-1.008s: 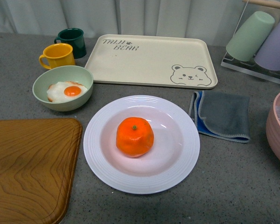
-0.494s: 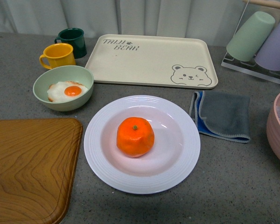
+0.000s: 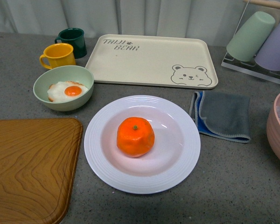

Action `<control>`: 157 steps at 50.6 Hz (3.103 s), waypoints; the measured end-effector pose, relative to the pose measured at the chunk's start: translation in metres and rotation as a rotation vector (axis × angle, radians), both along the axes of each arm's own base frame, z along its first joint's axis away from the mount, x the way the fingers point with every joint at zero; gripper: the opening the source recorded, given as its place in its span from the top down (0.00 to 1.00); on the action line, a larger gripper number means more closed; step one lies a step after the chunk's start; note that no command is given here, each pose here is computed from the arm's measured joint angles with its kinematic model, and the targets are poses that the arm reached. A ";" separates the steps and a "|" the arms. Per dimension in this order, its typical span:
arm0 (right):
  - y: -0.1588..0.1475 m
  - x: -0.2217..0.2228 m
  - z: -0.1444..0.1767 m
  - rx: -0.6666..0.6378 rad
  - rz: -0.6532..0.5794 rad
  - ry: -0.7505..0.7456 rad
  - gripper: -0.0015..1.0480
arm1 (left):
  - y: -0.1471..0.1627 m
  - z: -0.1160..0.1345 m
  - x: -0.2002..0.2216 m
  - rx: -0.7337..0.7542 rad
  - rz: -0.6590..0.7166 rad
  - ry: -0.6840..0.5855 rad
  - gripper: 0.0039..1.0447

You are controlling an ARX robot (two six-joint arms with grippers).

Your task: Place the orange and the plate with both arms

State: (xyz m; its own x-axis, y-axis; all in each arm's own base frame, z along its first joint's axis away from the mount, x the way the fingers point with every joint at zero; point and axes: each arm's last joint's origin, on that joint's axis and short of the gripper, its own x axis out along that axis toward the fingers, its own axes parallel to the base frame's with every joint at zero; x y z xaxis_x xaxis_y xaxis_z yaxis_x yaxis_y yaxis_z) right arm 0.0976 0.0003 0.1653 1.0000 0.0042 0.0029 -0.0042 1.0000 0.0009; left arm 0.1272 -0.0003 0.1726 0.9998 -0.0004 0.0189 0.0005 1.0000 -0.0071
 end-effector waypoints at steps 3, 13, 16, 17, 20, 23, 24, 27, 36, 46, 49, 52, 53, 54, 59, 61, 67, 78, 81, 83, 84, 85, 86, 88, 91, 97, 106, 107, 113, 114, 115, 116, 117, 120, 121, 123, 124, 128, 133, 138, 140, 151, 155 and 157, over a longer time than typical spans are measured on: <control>0.000 0.000 0.000 0.000 0.000 0.000 0.09 | 0.000 0.001 -0.003 0.000 0.000 -0.002 0.97; 0.000 0.000 0.000 0.000 0.000 0.000 0.09 | 0.000 0.001 -0.009 0.000 0.000 -0.005 0.97; 0.000 0.000 0.000 0.000 0.000 0.000 0.09 | 0.000 0.001 -0.010 0.000 0.000 -0.005 0.97; 0.000 0.000 0.000 0.000 0.000 0.000 0.09 | 0.000 0.001 -0.011 0.000 0.000 -0.005 0.97; 0.000 0.000 0.000 0.000 0.000 0.000 0.09 | 0.000 0.001 -0.012 0.000 0.000 -0.005 0.97; 0.000 0.000 0.000 0.000 0.000 0.000 0.09 | 0.000 0.001 -0.013 0.000 0.000 -0.006 0.97; 0.000 0.000 0.000 0.000 0.000 0.000 0.09 | 0.000 0.001 -0.014 0.000 0.000 -0.006 0.97; 0.000 0.000 0.000 0.000 0.000 0.000 0.09 | 0.000 0.001 -0.015 0.000 0.000 -0.006 0.97; 0.000 0.000 0.000 0.000 0.000 0.000 0.09 | 0.000 0.001 -0.018 0.000 0.000 -0.006 0.97; 0.000 0.000 0.000 0.000 0.000 0.000 0.09 | 0.000 -0.003 -0.029 0.000 -0.002 0.011 0.97; 0.000 0.000 0.000 0.000 0.000 0.000 0.09 | 0.000 -0.002 -0.030 0.000 -0.002 0.000 0.97; 0.000 0.000 0.000 0.000 0.000 0.000 0.09 | 0.000 -0.002 -0.030 0.000 -0.002 0.002 0.97; 0.000 0.000 0.000 0.000 0.000 0.000 0.09 | 0.000 -0.002 -0.030 0.000 -0.002 0.002 0.97; 0.000 0.000 0.000 0.000 0.000 0.000 0.09 | 0.000 -0.002 -0.030 0.000 -0.002 0.002 0.97; 0.000 0.000 0.000 0.000 0.000 0.000 0.09 | 0.000 -0.002 -0.030 0.000 -0.002 0.001 0.83; 0.000 0.000 0.000 0.000 0.000 0.000 0.09 | 0.000 -0.002 -0.030 0.000 -0.002 0.001 0.78; 0.000 0.000 0.000 0.000 0.000 0.000 0.09 | 0.000 -0.002 -0.031 0.000 -0.002 0.001 0.59; 0.000 0.000 0.000 0.000 0.000 0.000 0.09 | 0.000 -0.002 -0.031 0.000 -0.002 0.001 0.14; 0.000 0.000 0.000 0.000 0.000 0.000 0.09 | 0.000 -0.002 -0.031 0.000 -0.002 0.001 0.06; 0.000 0.000 0.000 0.000 0.000 0.000 0.09 | 0.000 -0.002 -0.031 0.002 -0.002 0.001 0.04; 0.000 0.000 0.000 0.000 0.000 0.000 0.09 | 0.000 -0.002 -0.031 0.002 -0.002 0.001 0.05; 0.000 0.000 0.000 0.000 0.000 0.000 0.09 | 0.000 -0.002 -0.031 0.002 -0.002 0.001 0.07; 0.000 0.000 0.000 0.000 0.000 0.000 0.09 | 0.000 -0.002 -0.031 0.002 -0.002 0.001 0.07; 0.000 0.000 0.000 0.000 0.000 0.000 0.09 | 0.000 -0.002 -0.031 0.002 -0.002 0.001 0.06; 0.000 0.000 0.000 0.000 0.000 0.000 0.09 | 0.000 -0.002 -0.031 0.002 -0.002 0.001 0.06; -0.001 0.003 -0.001 -0.080 -0.210 0.214 0.09 | 0.000 -0.002 -0.031 0.002 -0.001 0.001 0.06; 0.003 0.039 -0.002 -0.055 -0.131 0.417 0.09 | 0.000 -0.002 -0.031 0.003 -0.002 0.000 0.06; 0.006 0.045 -0.001 -0.039 -0.089 0.430 0.09 | 0.000 -0.002 -0.031 0.003 -0.002 0.000 0.06; 0.021 0.072 -0.001 0.005 0.066 0.509 0.09 | 0.000 -0.002 -0.031 0.003 -0.001 0.000 0.06; 0.023 0.076 -0.001 0.019 0.089 0.531 0.09 | 0.000 -0.002 -0.031 0.003 -0.001 0.000 0.06; 0.026 0.080 -0.001 0.029 0.112 0.549 0.09 | 0.000 -0.002 -0.031 0.003 -0.001 0.000 0.06; 0.029 0.085 -0.002 0.045 0.145 0.577 0.09 | 0.000 -0.002 -0.031 0.003 -0.001 0.000 0.06; 0.033 0.090 -0.003 0.065 0.176 0.602 0.09 | 0.000 -0.002 -0.031 0.003 -0.001 0.000 0.06; 0.039 0.099 -0.004 0.096 0.231 0.640 0.09 | 0.000 -0.002 -0.031 0.002 -0.001 0.000 0.06; 0.042 0.103 -0.004 0.113 0.251 0.654 0.09 | 0.000 -0.002 -0.031 0.003 -0.001 0.000 0.06; 0.045 0.108 -0.004 0.135 0.280 0.675 0.09 | 0.000 -0.002 -0.031 0.003 -0.001 0.000 0.06; 0.048 0.112 -0.004 0.146 0.296 0.689 0.09 | 0.000 -0.002 -0.031 0.003 -0.001 0.000 0.06; 0.054 0.124 -0.005 0.185 0.332 0.731 0.09 | 0.000 -0.002 -0.031 0.003 -0.001 0.000 0.06; 0.060 0.138 -0.009 0.251 0.375 0.784 0.09 | 0.000 -0.002 -0.031 0.002 -0.001 0.000 0.06; 0.065 0.154 -0.021 0.329 0.437 0.894 0.09 | 0.000 -0.002 -0.031 0.003 -0.001 0.000 0.06; 0.066 0.161 -0.029 0.379 0.467 0.947 0.09 | 0.000 -0.002 -0.031 0.003 -0.001 0.000 0.06; 0.065 0.190 -0.052 0.483 0.495 1.075 0.09 | 0.000 -0.002 -0.031 0.002 -0.001 0.000 0.06; 0.066 0.200 -0.059 0.494 0.494 1.104 0.09 | 0.000 -0.002 -0.031 0.002 -0.002 0.000 0.06; 0.067 0.204 -0.062 0.497 0.496 1.121 0.09 | 0.000 -0.002 -0.031 0.002 -0.001 0.000 0.06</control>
State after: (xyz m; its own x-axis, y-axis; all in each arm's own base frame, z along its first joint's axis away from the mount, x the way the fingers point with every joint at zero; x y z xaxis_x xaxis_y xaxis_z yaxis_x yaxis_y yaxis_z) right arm 0.3019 0.0673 0.1032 0.3544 0.6069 -0.7113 -0.1240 0.7845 0.6076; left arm 0.0967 -0.0002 0.1704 0.9998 -0.0019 0.0185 0.0020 1.0000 -0.0048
